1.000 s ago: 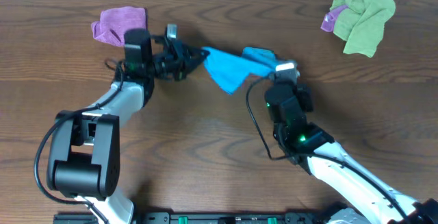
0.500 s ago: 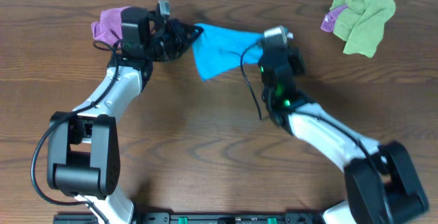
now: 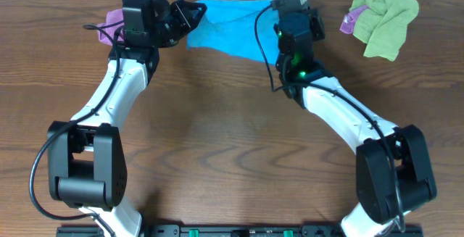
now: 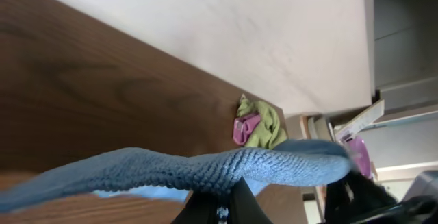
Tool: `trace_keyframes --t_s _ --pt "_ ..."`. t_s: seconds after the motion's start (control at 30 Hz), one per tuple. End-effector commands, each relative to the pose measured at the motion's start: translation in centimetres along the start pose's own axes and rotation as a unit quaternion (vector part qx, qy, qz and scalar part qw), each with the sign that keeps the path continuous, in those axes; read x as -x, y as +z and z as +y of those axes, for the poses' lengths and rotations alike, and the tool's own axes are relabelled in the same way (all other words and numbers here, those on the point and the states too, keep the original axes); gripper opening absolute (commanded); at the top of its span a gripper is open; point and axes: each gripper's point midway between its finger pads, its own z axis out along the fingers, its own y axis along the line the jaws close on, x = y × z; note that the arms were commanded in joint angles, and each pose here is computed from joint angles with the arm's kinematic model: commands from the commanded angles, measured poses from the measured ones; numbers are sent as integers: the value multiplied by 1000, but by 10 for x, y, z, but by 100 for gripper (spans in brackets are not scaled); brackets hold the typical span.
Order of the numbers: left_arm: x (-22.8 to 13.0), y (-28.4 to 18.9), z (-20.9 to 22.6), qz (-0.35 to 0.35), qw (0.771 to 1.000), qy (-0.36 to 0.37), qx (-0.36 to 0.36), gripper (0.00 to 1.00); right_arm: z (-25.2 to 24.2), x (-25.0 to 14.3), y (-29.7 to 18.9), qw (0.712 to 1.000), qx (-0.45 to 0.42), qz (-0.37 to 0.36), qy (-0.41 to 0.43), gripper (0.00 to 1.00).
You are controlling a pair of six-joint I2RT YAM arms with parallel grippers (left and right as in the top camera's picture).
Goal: Fold the cloth
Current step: 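Lift the blue cloth with both grippers and stretch it apart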
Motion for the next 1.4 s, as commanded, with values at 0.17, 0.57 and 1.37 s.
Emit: trace_keyframes --t_s 0.17,0.57,1.37 --pt "-11 -2 -1 40 999 27 -9 6 -11 -7 3 999 -27 25 -31 1" --pt "-64 -13 4 159 986 24 -31 6 6 -36 -43 992 15 114 -58 1" --pt "-187 -101 37 398 916 -3 49 6 40 -123 -136 937 141 304 -96 1"
